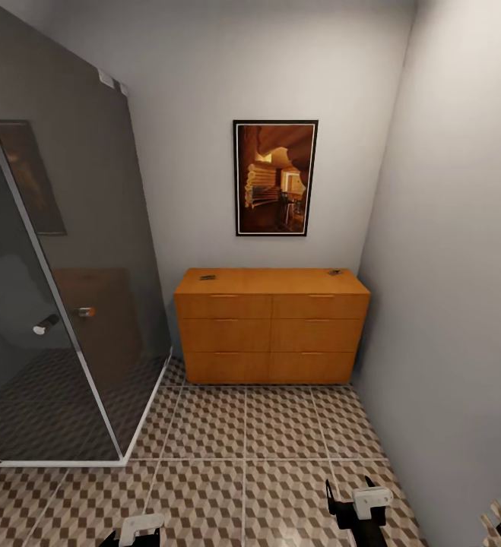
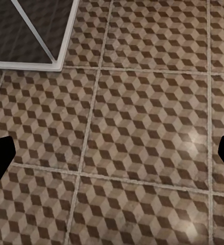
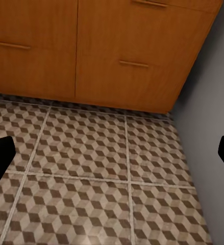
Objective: Take the four mousetraps from the cabinet in the bathroom and place them on the bathroom floor. Make sure all four end up on the same floor surface, and ensure that at least two of them are either under or directly next to the same bathroom sink.
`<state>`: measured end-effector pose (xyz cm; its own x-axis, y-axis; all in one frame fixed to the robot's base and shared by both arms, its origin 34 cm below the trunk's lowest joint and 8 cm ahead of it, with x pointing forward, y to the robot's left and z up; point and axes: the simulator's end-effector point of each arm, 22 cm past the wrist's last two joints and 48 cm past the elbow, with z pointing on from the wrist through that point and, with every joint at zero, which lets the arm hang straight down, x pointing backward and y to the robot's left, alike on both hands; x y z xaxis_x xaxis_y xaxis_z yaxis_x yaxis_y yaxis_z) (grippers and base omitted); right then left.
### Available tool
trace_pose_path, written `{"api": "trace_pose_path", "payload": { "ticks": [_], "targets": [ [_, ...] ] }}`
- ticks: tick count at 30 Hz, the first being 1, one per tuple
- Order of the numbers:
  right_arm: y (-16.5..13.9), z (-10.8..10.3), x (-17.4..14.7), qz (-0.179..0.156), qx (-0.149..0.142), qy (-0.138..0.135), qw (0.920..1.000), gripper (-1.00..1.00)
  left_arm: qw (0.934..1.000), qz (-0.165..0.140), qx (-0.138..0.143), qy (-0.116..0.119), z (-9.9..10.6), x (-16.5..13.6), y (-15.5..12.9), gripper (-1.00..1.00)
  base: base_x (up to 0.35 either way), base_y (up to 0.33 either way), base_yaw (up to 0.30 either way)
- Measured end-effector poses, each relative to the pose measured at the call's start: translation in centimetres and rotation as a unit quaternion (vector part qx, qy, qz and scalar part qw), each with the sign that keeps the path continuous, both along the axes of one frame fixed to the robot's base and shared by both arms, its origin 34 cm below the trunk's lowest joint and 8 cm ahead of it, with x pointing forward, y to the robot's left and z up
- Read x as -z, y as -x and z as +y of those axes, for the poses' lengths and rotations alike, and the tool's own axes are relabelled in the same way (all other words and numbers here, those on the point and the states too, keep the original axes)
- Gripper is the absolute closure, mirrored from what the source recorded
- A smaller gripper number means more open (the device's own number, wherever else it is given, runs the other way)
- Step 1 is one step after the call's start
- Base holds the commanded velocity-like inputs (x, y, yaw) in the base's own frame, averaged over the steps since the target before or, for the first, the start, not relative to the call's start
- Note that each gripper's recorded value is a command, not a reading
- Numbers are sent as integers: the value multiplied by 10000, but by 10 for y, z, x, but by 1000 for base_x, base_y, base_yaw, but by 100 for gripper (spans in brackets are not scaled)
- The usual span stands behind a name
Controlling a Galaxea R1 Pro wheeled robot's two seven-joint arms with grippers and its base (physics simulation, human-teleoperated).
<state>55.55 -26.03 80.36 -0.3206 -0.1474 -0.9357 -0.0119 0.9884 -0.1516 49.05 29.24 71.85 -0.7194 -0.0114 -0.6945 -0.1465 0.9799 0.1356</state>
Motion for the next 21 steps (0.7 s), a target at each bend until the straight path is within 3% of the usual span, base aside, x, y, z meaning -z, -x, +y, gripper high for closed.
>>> {"api": "trace_pose_path", "payload": {
  "ticks": [21],
  "targets": [
    [0,-1,0,9,-4,13,10000,-100,10000,2,-2,-3,0,0,0,-100,0,0,0]
  ]
}}
